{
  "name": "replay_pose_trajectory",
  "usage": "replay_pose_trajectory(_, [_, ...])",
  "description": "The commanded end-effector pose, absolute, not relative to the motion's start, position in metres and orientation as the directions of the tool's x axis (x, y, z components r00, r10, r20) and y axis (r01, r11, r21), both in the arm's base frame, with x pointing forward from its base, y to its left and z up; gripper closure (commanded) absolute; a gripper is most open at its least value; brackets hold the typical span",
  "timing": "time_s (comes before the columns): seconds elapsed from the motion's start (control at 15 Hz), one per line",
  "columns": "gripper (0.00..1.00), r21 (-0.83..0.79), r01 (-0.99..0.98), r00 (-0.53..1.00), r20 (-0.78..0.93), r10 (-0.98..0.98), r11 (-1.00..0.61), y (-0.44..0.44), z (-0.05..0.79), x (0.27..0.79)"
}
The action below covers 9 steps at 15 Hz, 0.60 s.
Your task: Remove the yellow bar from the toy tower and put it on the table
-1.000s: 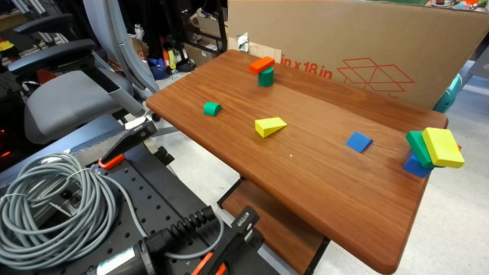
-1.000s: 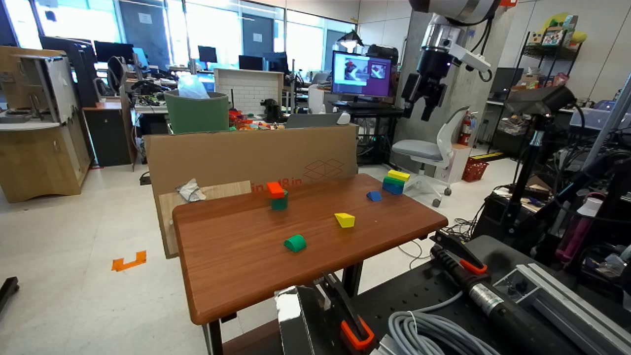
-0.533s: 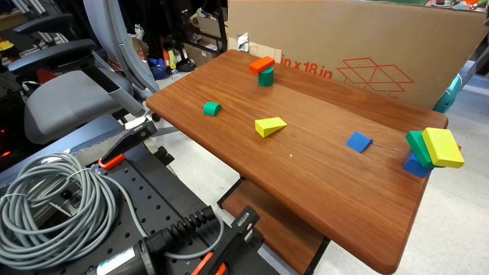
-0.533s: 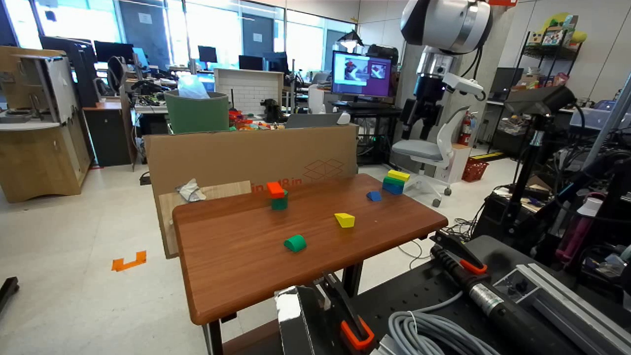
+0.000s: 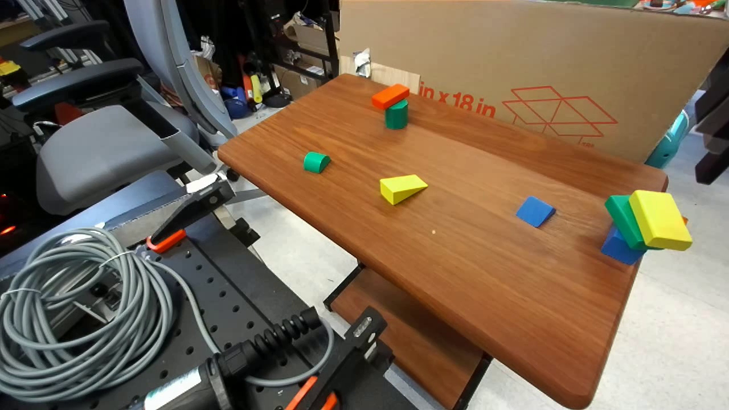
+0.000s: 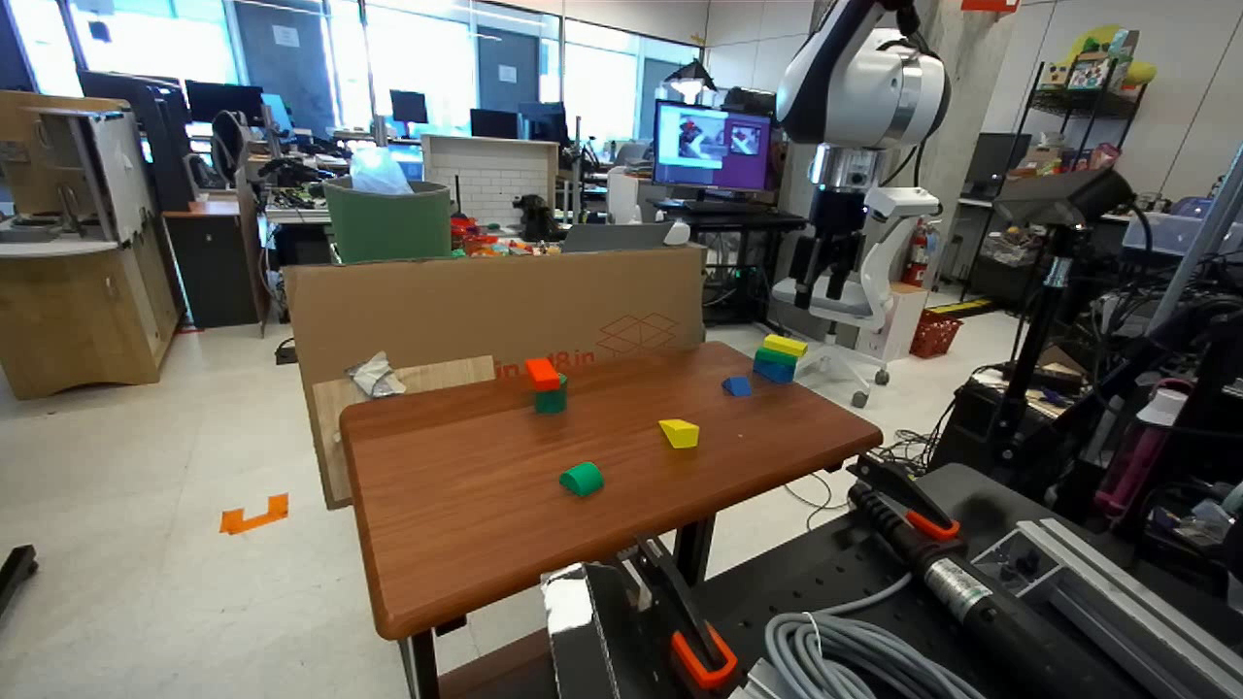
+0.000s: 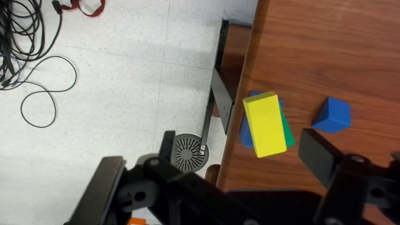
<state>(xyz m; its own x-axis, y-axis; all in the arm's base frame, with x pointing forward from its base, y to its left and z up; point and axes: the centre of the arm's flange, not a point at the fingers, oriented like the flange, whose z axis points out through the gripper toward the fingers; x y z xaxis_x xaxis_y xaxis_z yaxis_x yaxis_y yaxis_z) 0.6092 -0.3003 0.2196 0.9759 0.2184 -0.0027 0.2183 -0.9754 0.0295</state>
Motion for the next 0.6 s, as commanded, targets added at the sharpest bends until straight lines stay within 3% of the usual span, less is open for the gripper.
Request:
replay_pose_trajectory(0.0, [0.00,0.079,0.280,0.960,-0.024,0.279,-0.957,-0.3030,0.2120,0.6117])
replay_pose_trajectory(0.53, [0.00,0.105,0.344,0.939,-0.062,0.339,-0.933,-0.2935,0.2046,0.6081])
